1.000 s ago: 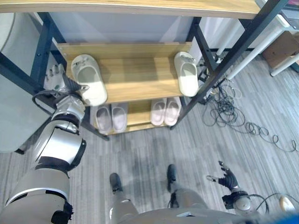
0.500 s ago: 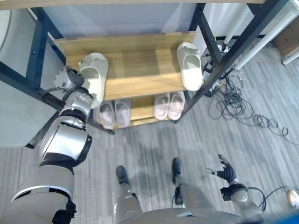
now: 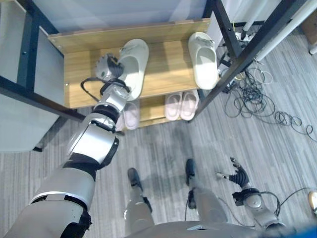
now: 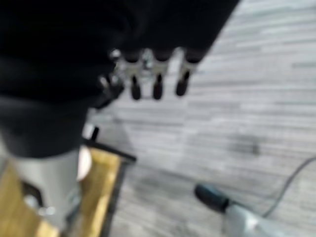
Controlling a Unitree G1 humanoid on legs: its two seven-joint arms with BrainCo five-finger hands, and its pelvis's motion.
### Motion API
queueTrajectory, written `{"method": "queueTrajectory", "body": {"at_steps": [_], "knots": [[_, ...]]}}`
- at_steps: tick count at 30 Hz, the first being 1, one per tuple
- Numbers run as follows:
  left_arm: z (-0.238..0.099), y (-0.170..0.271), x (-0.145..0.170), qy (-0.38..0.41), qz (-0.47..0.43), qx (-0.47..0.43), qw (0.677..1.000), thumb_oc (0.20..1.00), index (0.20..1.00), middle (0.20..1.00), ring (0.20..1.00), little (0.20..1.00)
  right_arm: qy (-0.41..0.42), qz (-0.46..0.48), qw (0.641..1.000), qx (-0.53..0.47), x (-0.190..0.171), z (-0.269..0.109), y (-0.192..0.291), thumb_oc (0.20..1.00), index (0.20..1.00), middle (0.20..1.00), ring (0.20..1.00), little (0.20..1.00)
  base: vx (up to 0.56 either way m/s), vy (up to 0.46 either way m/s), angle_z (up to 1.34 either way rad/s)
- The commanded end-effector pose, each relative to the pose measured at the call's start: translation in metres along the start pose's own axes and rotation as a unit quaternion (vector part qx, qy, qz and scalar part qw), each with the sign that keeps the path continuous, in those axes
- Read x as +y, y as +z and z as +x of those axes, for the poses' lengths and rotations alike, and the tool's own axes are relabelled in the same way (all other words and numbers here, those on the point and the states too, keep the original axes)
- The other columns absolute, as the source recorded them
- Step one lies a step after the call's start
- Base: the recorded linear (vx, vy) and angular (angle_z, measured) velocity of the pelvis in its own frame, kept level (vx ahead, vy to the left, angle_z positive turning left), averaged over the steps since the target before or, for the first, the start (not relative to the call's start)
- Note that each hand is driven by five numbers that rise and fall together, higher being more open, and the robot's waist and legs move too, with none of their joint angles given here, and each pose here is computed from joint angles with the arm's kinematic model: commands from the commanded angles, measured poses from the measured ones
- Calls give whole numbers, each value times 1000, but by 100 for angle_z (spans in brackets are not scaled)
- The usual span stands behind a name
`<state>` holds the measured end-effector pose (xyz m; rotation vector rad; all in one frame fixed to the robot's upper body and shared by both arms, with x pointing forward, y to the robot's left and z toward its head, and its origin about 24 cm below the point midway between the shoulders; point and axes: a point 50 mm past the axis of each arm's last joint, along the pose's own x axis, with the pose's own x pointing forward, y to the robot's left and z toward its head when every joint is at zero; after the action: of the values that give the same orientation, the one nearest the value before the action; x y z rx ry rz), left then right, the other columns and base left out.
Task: Arrange the slippers neatly on the shoe rack.
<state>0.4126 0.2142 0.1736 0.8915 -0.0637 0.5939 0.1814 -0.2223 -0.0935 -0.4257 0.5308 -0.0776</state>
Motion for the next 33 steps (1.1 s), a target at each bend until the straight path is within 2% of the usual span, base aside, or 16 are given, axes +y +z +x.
{"method": "queueTrajectory", "body": {"at_steps": [1,7,16,24,30,33], "knots": [[25,28,43,64,-8,-24,998,200,200,200,200,200,-29,-1,999,-36,-20,8,18,1000,1000,1000,1000,1000,25,-30,-18],[15,29,21,23,-36,0,999,200,200,200,200,200,-24,-6,999,-21,-17,7,11,1000,1000,1000,1000,1000,34,-38,-11],[11,37,13,9,-28,-2,1000,200,200,200,200,200,-15,-35,999,-17,-18,10,11,1000,1000,1000,1000,1000,25,-23,-3],[-18,44,-30,-53,-22,-11,998,200,200,200,200,200,-20,-79,997,15,-24,9,-3,1000,1000,1000,1000,1000,18,-18,-7],[-22,41,-36,-60,-14,-6,998,200,200,200,200,200,-23,-103,994,35,-29,10,-11,1000,1000,1000,1000,1000,0,0,0],[-12,38,-22,-36,-19,-1,999,200,200,200,200,200,-10,-130,988,83,-26,5,-32,1000,1000,1000,1000,1000,7,-21,-2]]}}
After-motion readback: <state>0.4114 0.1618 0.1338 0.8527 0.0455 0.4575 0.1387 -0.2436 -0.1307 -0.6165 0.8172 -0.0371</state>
